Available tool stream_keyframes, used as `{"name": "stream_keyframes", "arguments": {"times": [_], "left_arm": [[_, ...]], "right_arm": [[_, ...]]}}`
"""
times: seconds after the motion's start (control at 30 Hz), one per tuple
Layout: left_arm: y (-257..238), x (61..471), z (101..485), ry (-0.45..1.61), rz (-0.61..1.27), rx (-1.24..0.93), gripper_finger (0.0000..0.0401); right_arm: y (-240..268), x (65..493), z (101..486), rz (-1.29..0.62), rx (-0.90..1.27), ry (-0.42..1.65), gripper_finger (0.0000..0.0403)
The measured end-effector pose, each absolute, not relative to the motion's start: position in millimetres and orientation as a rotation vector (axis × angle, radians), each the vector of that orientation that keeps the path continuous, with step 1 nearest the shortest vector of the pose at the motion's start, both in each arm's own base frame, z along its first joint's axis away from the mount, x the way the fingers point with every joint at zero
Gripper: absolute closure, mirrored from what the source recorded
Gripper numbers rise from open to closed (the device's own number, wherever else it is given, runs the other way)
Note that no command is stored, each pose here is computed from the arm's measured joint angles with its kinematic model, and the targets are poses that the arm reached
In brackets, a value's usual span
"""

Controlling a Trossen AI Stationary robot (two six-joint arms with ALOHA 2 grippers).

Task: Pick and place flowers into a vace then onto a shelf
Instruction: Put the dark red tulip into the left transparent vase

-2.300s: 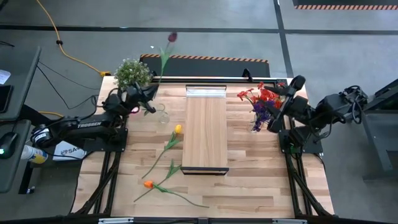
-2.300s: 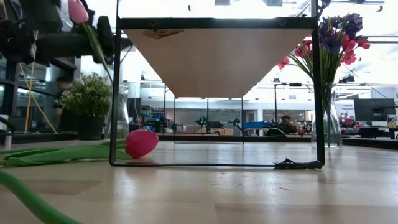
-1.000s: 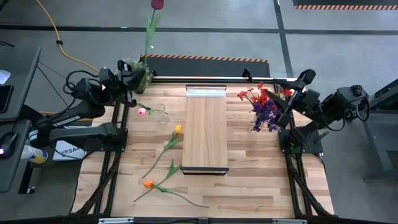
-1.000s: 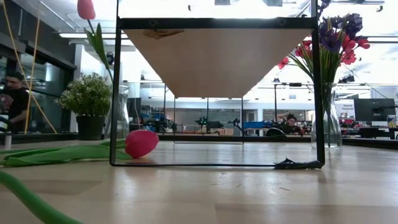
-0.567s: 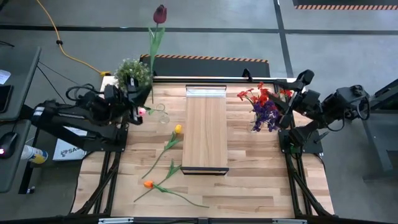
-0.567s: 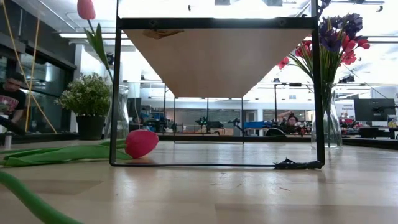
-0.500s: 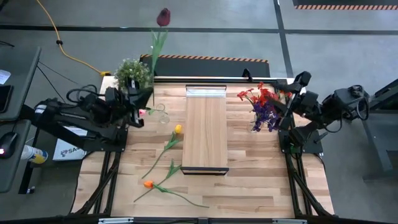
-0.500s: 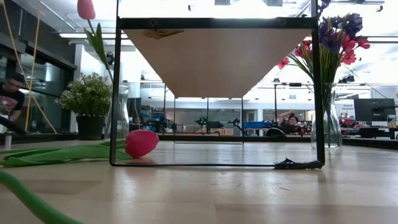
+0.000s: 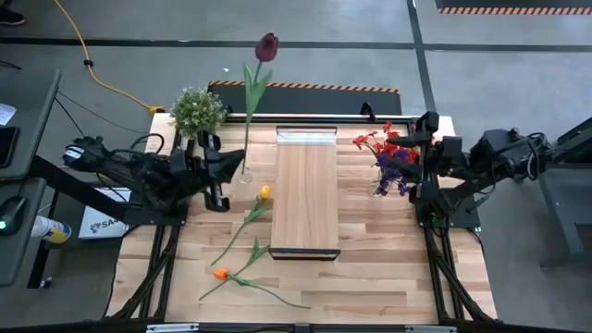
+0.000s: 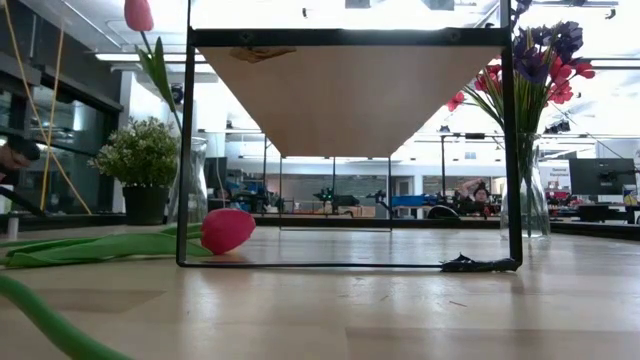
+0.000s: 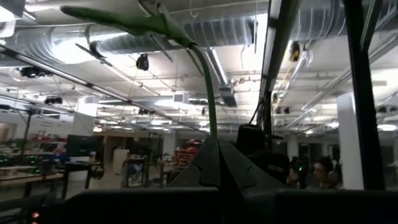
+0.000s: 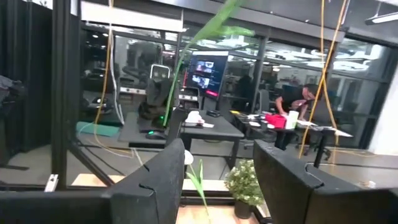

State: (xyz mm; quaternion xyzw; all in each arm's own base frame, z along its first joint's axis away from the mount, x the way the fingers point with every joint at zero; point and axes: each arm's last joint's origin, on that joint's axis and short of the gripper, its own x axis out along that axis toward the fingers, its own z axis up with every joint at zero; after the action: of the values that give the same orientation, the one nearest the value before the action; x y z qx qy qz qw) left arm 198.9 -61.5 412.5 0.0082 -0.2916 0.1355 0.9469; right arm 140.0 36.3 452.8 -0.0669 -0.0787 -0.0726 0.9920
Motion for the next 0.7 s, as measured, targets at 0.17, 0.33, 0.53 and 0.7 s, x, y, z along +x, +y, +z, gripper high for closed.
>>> {"name": "stream_keyframes", "arguments": {"times": [0.17, 0.33, 0.53, 0.7], "left_arm": [[-83, 210, 422, -0.55, 0.309, 0.068, 0.038], [-99, 227, 432, -0.549, 0.293, 0.095, 0.038], [-110, 248, 436, -0.551, 0.269, 0.112, 0.038], [-117, 259, 437, -0.559, 0.241, 0.113, 0.038]], "right_arm": [[32, 142, 453, -0.099, -0.144, -0.166, 0.0222], [28, 152, 450, -0.031, -0.126, -0.156, 0.0222], [21, 173, 445, 0.045, -0.101, -0.142, 0.0221], [16, 188, 445, 0.124, -0.07, -0.169, 0.0221]]}}
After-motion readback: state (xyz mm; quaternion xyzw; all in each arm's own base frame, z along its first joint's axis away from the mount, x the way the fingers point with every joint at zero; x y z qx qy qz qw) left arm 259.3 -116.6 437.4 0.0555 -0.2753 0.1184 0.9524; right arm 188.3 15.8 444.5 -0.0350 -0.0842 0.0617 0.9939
